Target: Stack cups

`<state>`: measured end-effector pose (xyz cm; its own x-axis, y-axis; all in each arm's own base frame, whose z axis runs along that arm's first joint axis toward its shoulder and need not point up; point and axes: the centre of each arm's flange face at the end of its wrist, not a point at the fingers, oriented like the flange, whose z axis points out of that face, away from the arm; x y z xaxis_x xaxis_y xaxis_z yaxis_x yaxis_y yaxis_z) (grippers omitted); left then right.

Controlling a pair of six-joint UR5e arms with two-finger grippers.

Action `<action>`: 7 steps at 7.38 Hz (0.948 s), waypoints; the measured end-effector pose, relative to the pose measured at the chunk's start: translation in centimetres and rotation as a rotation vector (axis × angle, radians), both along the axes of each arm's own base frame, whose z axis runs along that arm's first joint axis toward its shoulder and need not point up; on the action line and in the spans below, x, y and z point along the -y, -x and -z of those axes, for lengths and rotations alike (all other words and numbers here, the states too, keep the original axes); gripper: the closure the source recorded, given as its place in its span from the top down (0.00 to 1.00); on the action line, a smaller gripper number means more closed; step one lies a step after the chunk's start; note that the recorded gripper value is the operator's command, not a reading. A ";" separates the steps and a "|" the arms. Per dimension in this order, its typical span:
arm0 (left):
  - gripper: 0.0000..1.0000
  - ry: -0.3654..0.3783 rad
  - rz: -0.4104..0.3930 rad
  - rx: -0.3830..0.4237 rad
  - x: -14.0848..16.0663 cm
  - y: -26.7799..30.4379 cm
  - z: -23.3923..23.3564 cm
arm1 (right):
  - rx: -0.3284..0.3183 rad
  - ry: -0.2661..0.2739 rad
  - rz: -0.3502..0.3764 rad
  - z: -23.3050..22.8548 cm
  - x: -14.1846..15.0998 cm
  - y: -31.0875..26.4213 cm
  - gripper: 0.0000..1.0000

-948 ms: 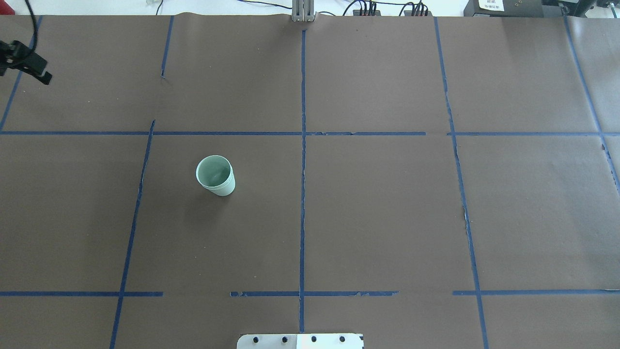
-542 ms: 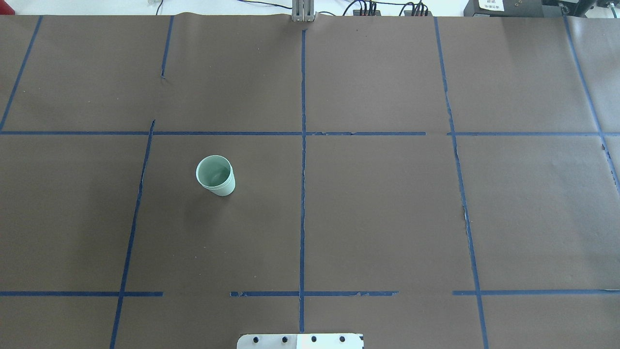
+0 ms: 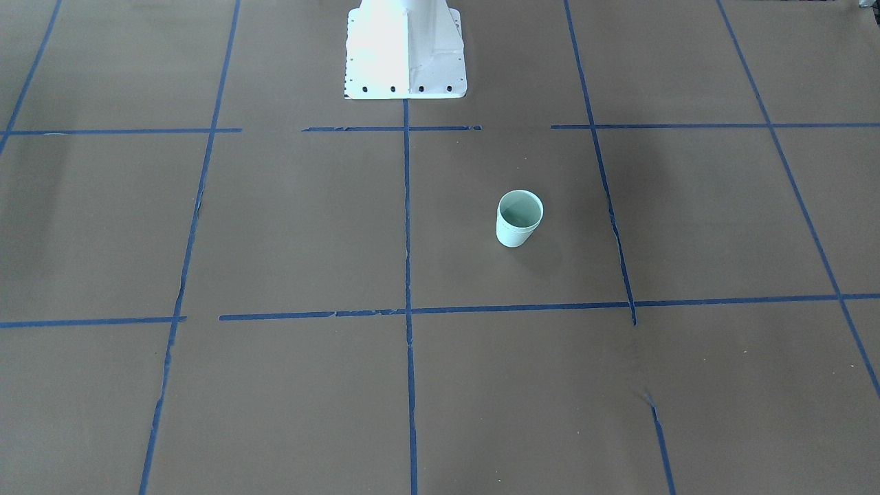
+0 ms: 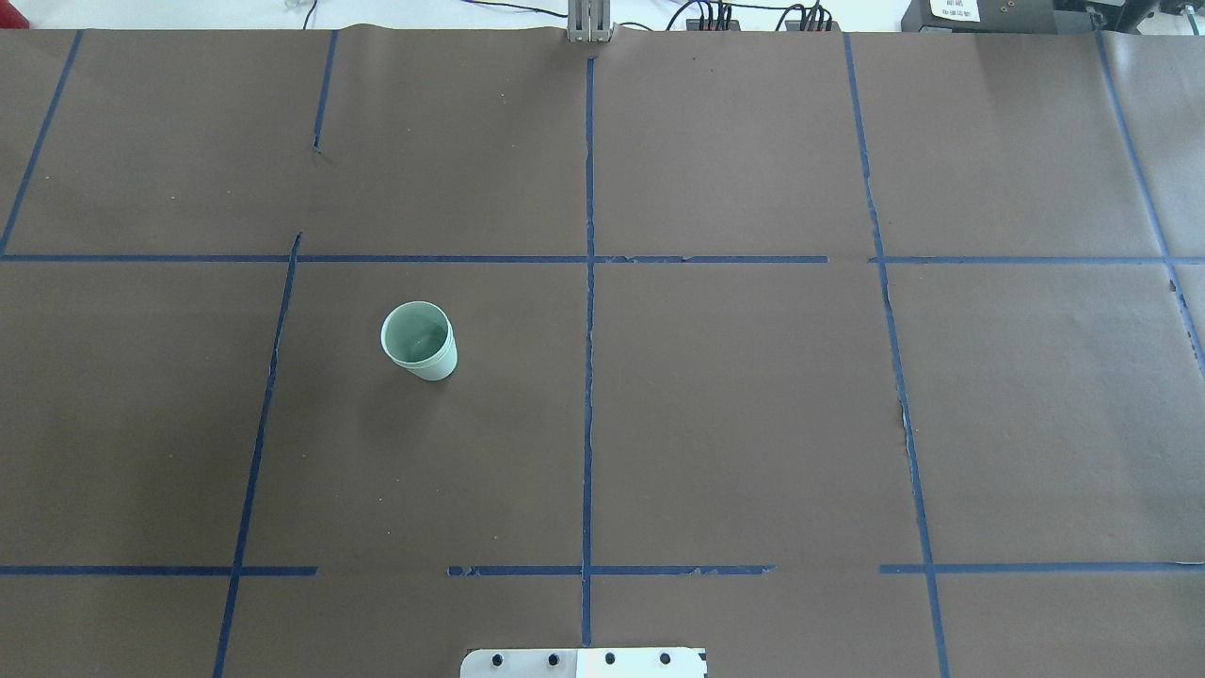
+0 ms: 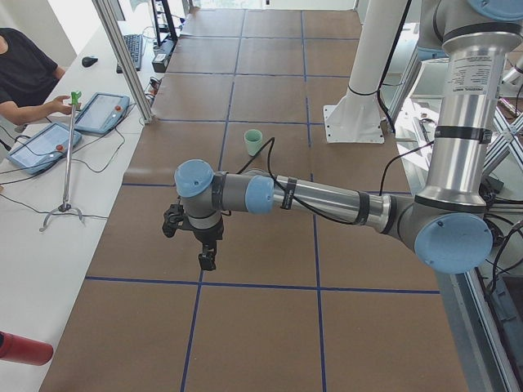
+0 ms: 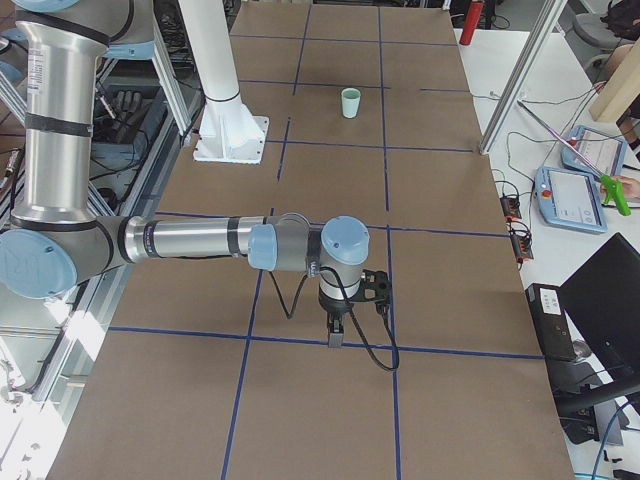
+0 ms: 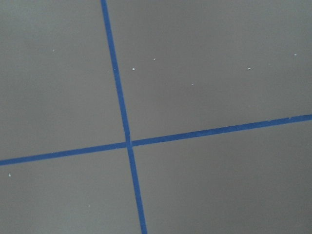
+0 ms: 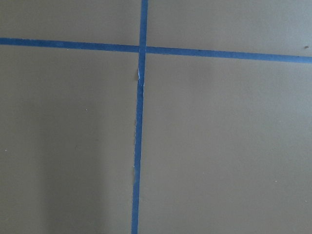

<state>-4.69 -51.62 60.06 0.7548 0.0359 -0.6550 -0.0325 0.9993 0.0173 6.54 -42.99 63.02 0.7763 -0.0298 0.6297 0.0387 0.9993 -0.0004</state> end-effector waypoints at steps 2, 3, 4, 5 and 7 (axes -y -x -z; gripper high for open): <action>1.00 0.055 0.017 -0.011 -2.2 0.9 -2.7 | 0.000 0.000 0.000 0.0 0.0 0.0 1.00; 1.00 0.078 0.019 -0.038 -2.9 0.7 -3.6 | 0.000 0.000 -0.001 0.0 0.0 0.0 1.00; 1.00 0.092 0.020 -0.061 -3.3 0.6 -4.1 | 0.000 0.000 0.000 0.0 0.0 0.0 1.00; 1.00 0.094 0.021 -0.069 -3.3 0.5 -4.3 | 0.000 0.000 0.000 0.0 0.0 0.0 1.00; 1.00 0.080 0.018 -0.067 -3.2 0.8 -4.0 | 0.000 0.000 0.000 0.0 0.0 0.0 1.00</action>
